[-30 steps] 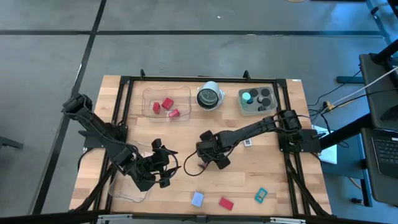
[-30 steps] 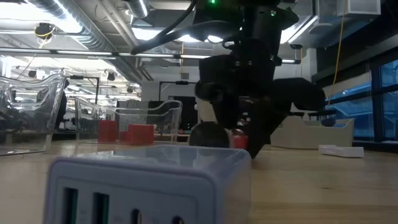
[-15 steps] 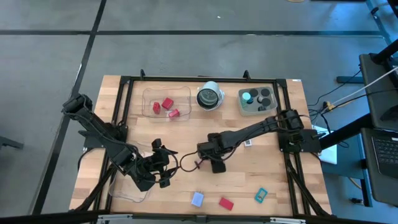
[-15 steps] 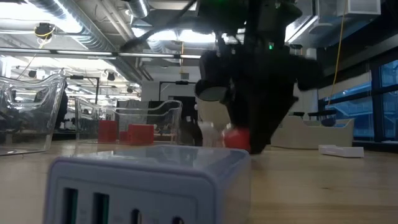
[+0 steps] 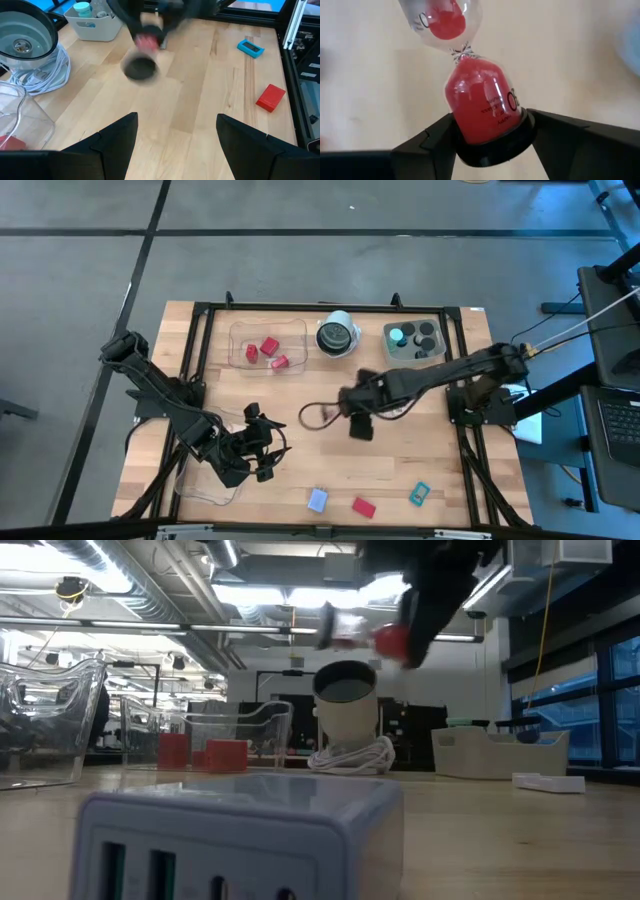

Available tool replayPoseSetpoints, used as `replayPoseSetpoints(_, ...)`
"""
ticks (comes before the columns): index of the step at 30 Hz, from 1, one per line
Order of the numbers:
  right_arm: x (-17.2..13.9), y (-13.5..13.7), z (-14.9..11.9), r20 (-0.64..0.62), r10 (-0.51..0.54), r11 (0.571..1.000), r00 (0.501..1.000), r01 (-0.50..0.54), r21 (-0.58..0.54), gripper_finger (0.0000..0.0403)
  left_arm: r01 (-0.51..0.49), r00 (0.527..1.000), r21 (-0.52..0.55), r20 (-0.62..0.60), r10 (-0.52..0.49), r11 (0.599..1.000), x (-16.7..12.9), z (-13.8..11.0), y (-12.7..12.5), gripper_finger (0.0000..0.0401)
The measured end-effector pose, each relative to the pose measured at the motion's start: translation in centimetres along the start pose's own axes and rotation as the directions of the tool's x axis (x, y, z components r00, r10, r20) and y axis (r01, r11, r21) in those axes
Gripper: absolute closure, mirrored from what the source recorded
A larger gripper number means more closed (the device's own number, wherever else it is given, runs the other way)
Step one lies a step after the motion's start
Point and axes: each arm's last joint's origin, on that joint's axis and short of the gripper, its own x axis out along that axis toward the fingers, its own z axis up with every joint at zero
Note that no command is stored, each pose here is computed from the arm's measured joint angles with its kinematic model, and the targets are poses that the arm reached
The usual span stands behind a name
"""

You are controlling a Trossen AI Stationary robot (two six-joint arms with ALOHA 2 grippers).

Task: Pick & Place Office items
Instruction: Put the red hourglass into the gray bin

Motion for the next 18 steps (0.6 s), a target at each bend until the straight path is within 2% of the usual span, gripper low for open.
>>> replayPoseSetpoints(6, -4.8, -3.0, -2.8, -0.064, -0.216, 0.968, 0.974, 0.222, 0.118, 0.0198, -0.001, 1.0, 0.002, -0.001, 0.001, 1.0, 0.0, 0.0, 0.0, 0.0134)
replayPoseSetpoints(9, -6.8, -4.6, -4.4, -0.122, -0.3, 0.93, 0.946, 0.318, 0.182, 0.0198, -0.002, 1.0, 0.004, -0.002, 0.002, 1.0, 0.0, 0.0, 0.0, 0.0134)
replayPoseSetpoints(13, -9.1, -7.1, -6.6, -0.242, -0.389, 0.858, 0.889, 0.445, 0.257, 0.0198, -0.006, 1.0, 0.011, -0.007, 0.006, 1.0, 0.0, -0.1, 0.1, 0.0134)
replayPoseSetpoints(15, -9.5, -8.0, -6.8, -0.217, -0.385, 0.836, 0.897, 0.438, 0.329, 0.0198, -0.008, 1.0, 0.015, -0.008, 0.008, 1.0, 0.0, -0.1, 0.1, 0.0134)
replayPoseSetpoints(18, -9.5, -9.5, -7.3, -0.26, -0.369, 0.814, 0.892, 0.445, 0.373, 0.0198, -0.013, 1.0, 0.018, -0.008, 0.013, 1.0, 0.0, -0.1, 0.1, 0.0134)
